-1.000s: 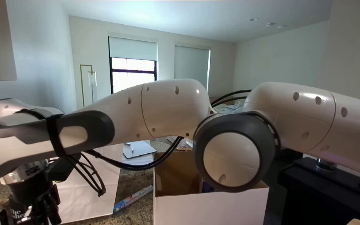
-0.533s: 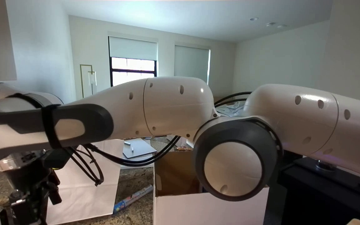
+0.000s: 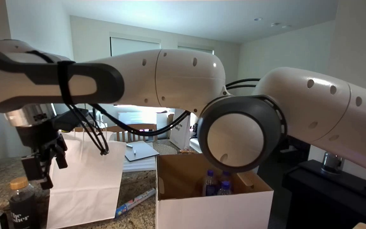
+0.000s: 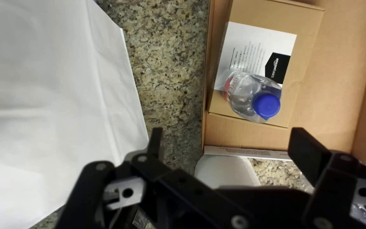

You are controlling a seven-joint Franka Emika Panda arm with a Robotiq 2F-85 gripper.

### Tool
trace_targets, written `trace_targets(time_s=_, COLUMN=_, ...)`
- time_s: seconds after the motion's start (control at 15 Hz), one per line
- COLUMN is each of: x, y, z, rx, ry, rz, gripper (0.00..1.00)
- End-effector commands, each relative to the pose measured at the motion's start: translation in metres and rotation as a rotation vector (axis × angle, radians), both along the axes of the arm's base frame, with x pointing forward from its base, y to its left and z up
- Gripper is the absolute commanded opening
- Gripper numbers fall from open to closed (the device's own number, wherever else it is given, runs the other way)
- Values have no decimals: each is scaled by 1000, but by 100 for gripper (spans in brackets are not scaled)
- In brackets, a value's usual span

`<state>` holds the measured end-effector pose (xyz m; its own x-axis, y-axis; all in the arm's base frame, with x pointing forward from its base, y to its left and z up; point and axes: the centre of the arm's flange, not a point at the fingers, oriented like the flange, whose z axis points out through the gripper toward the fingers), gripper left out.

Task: Move one bottle from the big box to the counter

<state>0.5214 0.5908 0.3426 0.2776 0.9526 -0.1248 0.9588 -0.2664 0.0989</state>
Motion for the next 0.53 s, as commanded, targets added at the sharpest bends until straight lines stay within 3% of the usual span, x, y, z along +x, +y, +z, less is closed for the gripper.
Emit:
trace_targets(time_s=0.0, x=-11, y=-63, z=41, rx=87, ry=-13, rz=-107, gripper=100)
trace_targets(time_s=0.47, x=-6, y=-116, z=120, rx=84, ry=-80, rz=-266, gripper=100)
